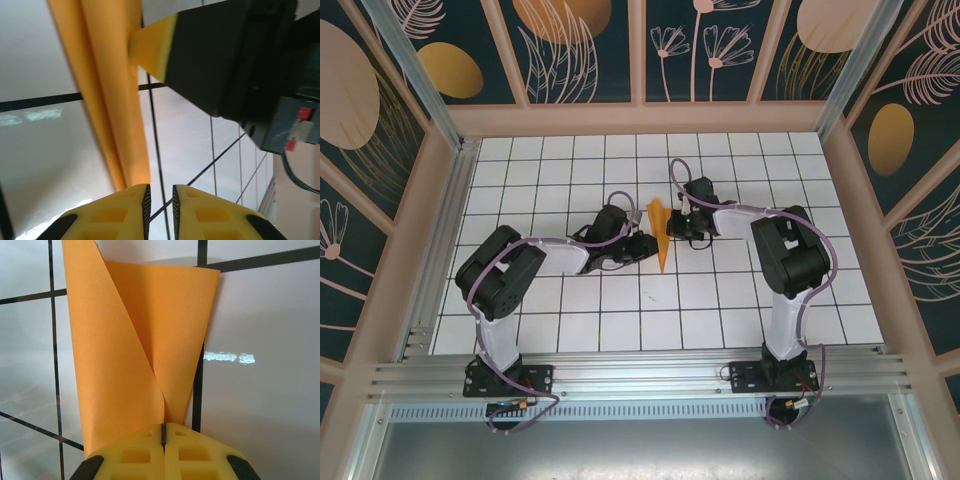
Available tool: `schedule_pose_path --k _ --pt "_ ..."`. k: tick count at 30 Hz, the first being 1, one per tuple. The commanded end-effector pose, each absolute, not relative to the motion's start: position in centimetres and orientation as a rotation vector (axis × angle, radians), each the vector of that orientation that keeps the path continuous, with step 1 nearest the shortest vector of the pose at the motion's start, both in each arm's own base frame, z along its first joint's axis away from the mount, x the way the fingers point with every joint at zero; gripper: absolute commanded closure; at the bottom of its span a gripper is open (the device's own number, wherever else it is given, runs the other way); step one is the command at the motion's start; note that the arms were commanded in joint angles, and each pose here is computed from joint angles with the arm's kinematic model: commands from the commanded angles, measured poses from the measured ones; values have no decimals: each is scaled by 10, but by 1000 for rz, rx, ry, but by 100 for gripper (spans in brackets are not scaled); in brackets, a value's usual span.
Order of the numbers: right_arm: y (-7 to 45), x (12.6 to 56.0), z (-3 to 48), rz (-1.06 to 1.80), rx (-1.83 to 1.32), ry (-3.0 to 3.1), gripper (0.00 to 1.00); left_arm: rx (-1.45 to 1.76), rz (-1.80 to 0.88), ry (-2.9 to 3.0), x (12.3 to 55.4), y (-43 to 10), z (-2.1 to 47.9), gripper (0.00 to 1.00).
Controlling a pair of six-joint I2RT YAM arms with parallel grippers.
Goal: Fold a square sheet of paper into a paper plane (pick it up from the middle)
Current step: Fold the wing for the fifth time at the center of the table.
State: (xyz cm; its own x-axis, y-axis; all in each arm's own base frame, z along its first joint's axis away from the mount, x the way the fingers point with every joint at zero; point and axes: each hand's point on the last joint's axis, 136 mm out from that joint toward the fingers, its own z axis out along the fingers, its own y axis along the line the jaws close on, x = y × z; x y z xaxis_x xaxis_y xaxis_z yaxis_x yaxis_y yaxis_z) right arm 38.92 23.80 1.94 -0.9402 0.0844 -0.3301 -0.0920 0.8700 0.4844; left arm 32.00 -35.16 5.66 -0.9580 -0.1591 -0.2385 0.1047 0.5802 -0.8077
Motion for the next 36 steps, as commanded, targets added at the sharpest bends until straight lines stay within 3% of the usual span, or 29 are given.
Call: schedule_pose_path --k 1,36 --pt "230 374 -7 644 -12 2800 100 -14 -1387 2468 327 -362 73 78" --pt "234 372 -12 673 -17 2818 100 -23 -1404 2623 319 -373 22 79"
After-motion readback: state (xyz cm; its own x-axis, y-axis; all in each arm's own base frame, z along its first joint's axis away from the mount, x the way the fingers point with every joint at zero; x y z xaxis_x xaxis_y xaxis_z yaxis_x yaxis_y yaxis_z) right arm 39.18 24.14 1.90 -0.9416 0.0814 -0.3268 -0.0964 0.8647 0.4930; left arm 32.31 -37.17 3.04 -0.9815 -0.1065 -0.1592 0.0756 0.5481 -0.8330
